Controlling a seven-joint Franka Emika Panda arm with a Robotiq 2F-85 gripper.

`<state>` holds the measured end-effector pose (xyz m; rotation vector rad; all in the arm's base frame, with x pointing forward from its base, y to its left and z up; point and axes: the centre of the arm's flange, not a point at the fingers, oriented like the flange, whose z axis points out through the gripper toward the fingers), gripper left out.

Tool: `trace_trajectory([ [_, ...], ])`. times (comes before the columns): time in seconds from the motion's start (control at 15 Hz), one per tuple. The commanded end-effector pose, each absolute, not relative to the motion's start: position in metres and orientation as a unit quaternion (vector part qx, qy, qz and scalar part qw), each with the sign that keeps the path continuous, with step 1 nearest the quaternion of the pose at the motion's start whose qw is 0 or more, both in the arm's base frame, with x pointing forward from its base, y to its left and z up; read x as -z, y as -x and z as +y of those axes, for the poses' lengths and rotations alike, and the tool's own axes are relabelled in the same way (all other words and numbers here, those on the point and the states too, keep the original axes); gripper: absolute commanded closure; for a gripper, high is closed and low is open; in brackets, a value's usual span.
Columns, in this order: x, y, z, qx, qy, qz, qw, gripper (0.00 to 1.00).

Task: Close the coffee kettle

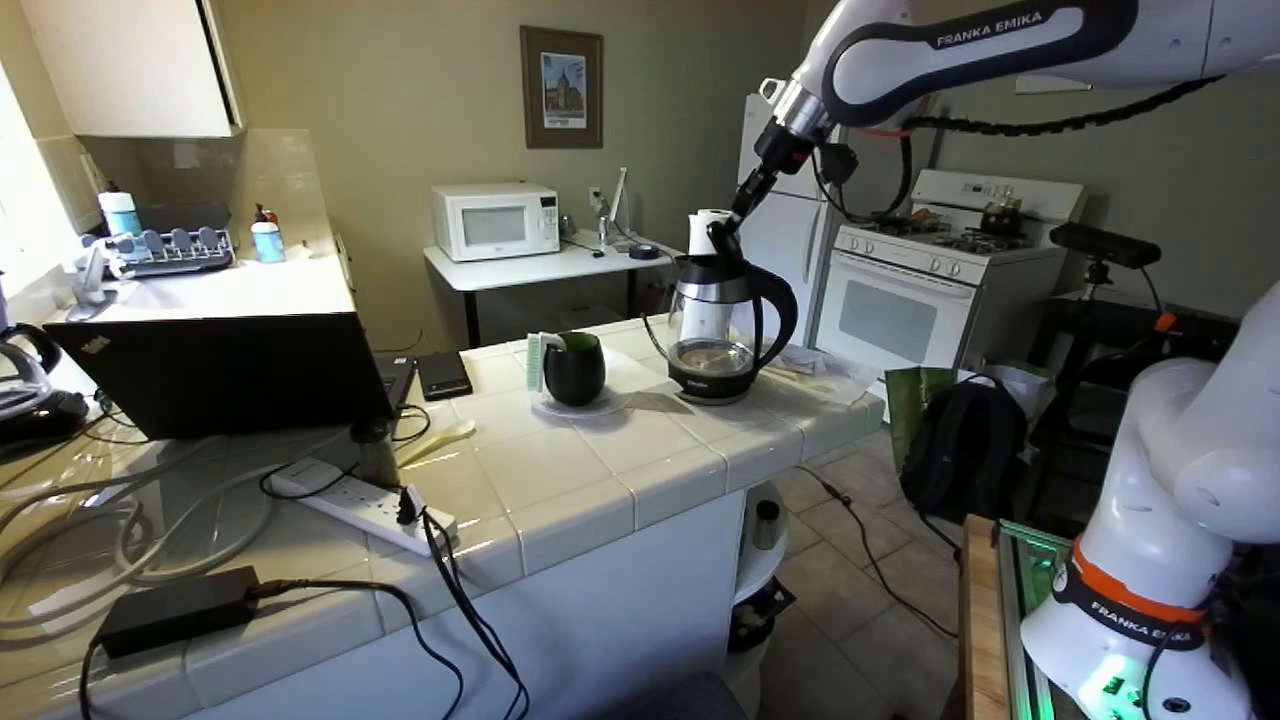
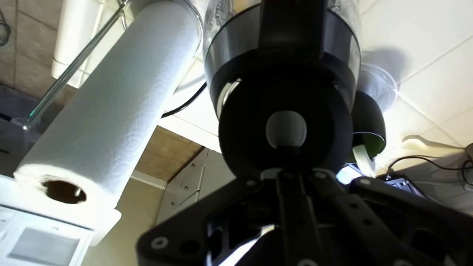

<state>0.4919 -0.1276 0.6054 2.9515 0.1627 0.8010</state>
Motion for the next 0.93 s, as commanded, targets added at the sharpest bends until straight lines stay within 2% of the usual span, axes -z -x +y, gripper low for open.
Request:
trace_trajectory([
  [0.0, -0.597, -0.503, -0.125, -0.280, -0.957, 0.067, 0.029, 1.00],
  [0.87, -0.563, -0.523, -0.133, -0.271, -0.960, 0.065, 0.028, 1.00],
])
